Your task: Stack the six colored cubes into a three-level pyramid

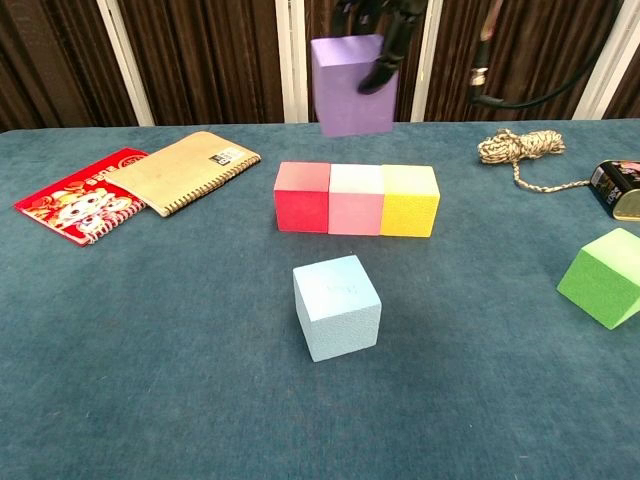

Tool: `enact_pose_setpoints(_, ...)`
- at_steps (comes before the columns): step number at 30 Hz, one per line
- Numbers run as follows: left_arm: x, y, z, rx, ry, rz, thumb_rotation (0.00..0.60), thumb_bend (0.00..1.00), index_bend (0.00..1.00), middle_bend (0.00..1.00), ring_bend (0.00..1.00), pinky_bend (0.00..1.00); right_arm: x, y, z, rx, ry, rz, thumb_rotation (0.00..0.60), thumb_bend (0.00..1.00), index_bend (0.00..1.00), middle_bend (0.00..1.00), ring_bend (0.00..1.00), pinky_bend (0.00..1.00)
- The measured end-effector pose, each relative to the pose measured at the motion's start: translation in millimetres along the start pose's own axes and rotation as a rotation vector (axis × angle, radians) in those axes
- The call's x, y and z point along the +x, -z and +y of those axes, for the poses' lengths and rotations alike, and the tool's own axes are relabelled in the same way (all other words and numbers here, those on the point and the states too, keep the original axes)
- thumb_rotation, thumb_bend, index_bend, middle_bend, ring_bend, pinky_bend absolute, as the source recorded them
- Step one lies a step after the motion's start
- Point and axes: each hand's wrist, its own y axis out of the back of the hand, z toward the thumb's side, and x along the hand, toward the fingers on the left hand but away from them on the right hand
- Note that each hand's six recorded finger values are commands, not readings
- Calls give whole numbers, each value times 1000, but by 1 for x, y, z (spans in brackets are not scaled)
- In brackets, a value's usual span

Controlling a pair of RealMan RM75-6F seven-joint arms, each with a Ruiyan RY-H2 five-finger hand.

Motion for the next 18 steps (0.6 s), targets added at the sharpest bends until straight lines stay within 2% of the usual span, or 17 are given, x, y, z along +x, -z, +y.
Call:
enact_pose_setpoints(8,0,5,2,5,-10,21,600,313,102,126,0,0,-30,-11,-19,-2,3,-62,600,304,378,357,174,0)
enact_pose_setpoints(18,3,7,0,10,-10,35,600,313,101,126,0,0,-52,-8,-33,-18,-4,-110,600,304,378,357,174,0)
